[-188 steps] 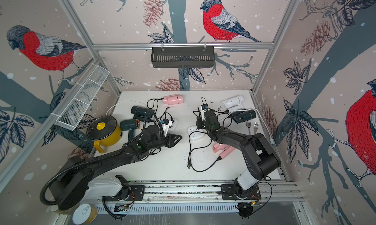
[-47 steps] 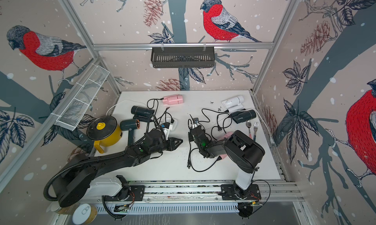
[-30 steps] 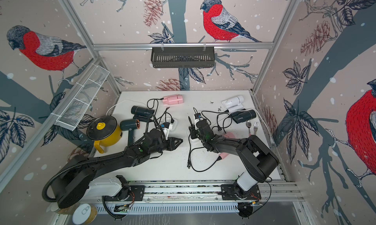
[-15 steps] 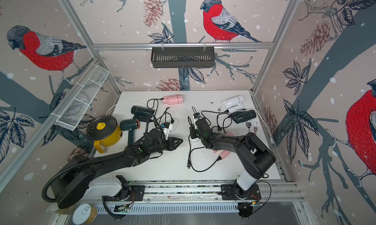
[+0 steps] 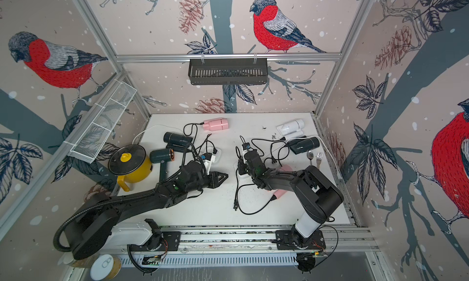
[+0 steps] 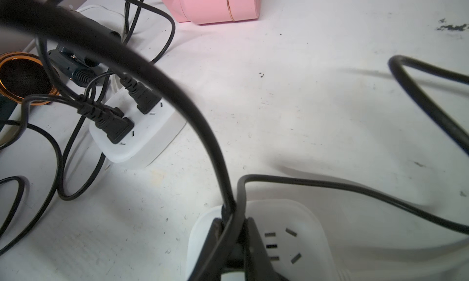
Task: Charge the blow dryers
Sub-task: Insert the plug into the socket.
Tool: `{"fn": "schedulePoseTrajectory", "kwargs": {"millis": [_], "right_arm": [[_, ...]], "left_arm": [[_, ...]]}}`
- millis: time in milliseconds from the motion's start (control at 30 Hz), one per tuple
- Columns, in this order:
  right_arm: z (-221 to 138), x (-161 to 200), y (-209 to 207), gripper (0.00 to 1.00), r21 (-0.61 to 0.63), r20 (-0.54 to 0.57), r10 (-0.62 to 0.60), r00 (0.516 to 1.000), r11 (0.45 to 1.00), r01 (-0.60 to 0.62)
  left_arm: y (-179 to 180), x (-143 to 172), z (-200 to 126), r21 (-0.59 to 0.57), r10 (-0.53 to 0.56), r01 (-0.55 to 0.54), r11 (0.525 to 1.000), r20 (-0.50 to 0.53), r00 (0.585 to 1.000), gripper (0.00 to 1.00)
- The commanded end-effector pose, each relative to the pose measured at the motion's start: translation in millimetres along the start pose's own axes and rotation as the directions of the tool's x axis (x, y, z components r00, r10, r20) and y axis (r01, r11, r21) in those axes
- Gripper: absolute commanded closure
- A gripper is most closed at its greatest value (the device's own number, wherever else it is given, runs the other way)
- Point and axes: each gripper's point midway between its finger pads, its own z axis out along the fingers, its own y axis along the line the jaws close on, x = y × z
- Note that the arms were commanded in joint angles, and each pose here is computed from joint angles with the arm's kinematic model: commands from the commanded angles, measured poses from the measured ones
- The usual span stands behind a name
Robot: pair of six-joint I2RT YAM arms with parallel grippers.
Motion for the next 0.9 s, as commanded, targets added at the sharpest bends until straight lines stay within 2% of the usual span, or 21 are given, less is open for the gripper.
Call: {"fn": "schedulePoseTrajectory", "kwargs": {"millis": [0, 400, 600, 867], "right_arm": [[-2.9, 7.6, -6.8, 0.89, 0.047, 0.013, -0.032, 0.999, 0.998, 0.031], [-20.9, 28.3, -17.1, 0.91, 0.066, 0.101, -0.016, 0.995, 0.998, 0.009], [-23.5, 33.5, -20.6, 0.89, 0.072, 0.122, -0.003, 0.993, 0.997, -0.006], [-21.1, 33.8, -16.5, 0.88, 0.048, 0.123, -0.002, 0.992, 0.999, -0.004]], "left_arm": [[-5.6, -4.6, 0.8, 0.025, -0.003, 0.002, 1.000, 0.016, 1.000, 0.64], [-5.6, -3.6, 5.1, 0.029, -0.012, 0.012, 1.000, 0.001, 1.000, 0.64], [-5.6, 1.5, 16.5, 0.065, -0.066, 0.067, 0.996, -0.018, 0.998, 0.65], [10.8, 8.3, 41.9, 0.022, -0.135, 0.137, 0.990, -0.049, 0.990, 0.69]]}}
